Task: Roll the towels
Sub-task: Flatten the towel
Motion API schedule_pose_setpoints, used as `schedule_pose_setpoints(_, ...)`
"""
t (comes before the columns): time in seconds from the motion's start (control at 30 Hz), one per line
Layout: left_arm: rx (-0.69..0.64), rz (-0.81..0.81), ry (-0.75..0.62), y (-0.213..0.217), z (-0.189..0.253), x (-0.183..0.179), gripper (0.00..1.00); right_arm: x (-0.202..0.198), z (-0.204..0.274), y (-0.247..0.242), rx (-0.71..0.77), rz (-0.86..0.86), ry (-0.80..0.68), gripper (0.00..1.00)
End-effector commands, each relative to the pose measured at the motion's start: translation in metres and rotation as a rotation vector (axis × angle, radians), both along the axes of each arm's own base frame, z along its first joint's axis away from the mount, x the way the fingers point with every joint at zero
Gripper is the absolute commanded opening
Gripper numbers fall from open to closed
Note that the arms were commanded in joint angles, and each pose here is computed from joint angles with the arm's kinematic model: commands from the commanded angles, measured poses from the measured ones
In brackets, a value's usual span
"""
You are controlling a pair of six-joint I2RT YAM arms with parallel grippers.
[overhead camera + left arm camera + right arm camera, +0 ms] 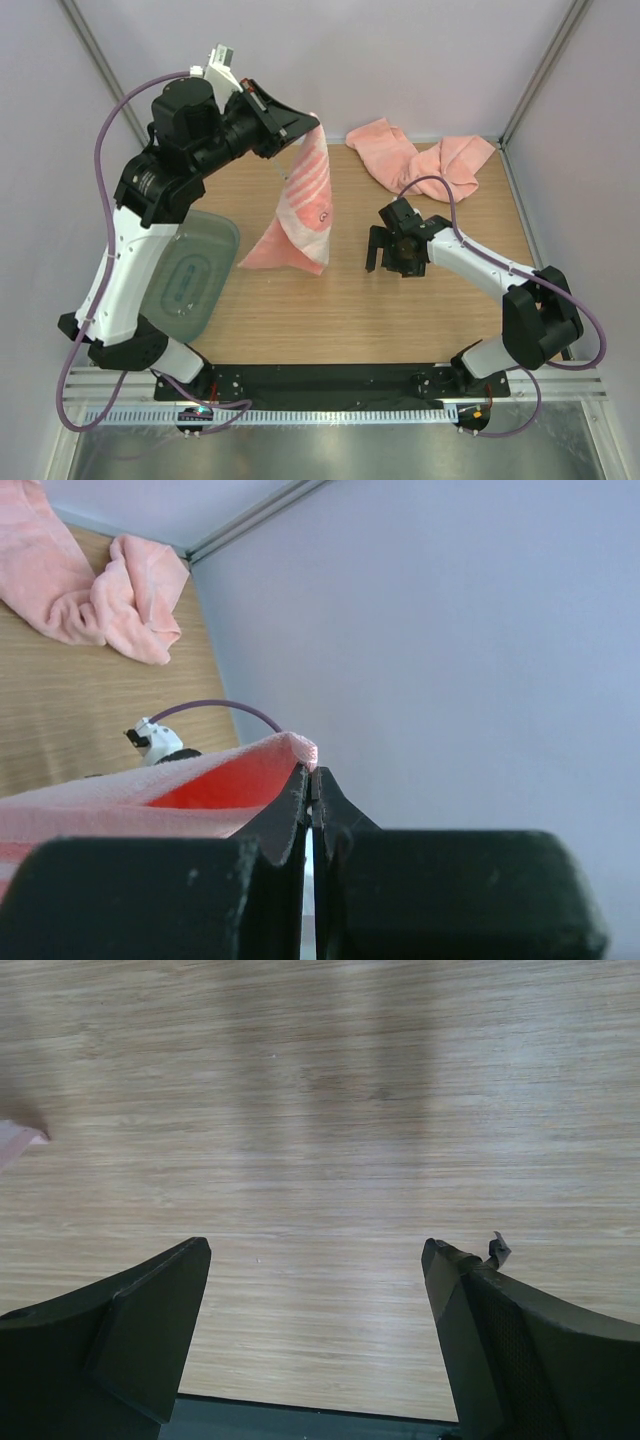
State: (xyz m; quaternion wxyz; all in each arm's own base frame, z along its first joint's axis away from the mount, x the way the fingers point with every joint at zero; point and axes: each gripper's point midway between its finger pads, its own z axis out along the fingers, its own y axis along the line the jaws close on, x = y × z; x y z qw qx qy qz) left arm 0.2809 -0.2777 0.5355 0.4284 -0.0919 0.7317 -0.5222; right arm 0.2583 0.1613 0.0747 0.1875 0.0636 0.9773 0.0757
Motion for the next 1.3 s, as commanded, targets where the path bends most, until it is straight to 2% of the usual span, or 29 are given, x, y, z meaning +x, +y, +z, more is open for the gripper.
schedule_pose_setpoints(0.0, -0.104, -0.018, -0.070, 0.003, 0.037, -0.005, 0.01, 0.010, 0.012, 0.003, 0.014, -0.018, -0.053, 0.95)
schedule_pose_setpoints(0.4, -0.155, 0.036, -0.018, -0.002, 0.035, 0.020, 0.01, 0.011, 0.009, 0.002, 0.006, -0.025, -0.045, 0.96)
schedule_pose_setpoints(0.57, -0.179, -0.010, 0.028, -0.010, 0.029, 0.037, 0.00, 0.009, 0.014, 0.001, 0.012, -0.026, -0.058, 1.00)
schedule_pose_setpoints(0.7, -0.157, -0.018, 0.020, 0.004, 0.028, 0.032, 0.00, 0.015, 0.027, -0.005, 0.029, -0.039, -0.078, 1.00)
schedule_pose_setpoints(0.8, -0.125, -0.037, 0.013, 0.009, 0.020, 0.024, 0.00, 0.025, 0.051, -0.010, 0.102, -0.048, -0.145, 1.00)
schedule_pose_setpoints(0.97, -0.036, -0.178, 0.044, -0.001, -0.008, 0.008, 0.00, 0.042, 0.106, -0.019, 0.386, -0.055, -0.269, 1.00)
schedule_pose_setpoints(1.03, 0.007, -0.243, 0.082, -0.010, -0.027, 0.007, 0.00, 0.046, 0.110, -0.016, 0.438, -0.036, -0.266, 1.00)
schedule_pose_setpoints(1.13, 0.014, -0.366, 0.127, -0.026, -0.043, 0.004, 0.00, 0.053, 0.100, -0.015, 0.433, -0.027, -0.219, 1.00)
schedule_pose_setpoints(1.27, -0.040, -0.463, 0.235, -0.064, -0.062, 0.033, 0.01, 0.061, 0.089, -0.039, 0.369, -0.112, -0.218, 1.00)
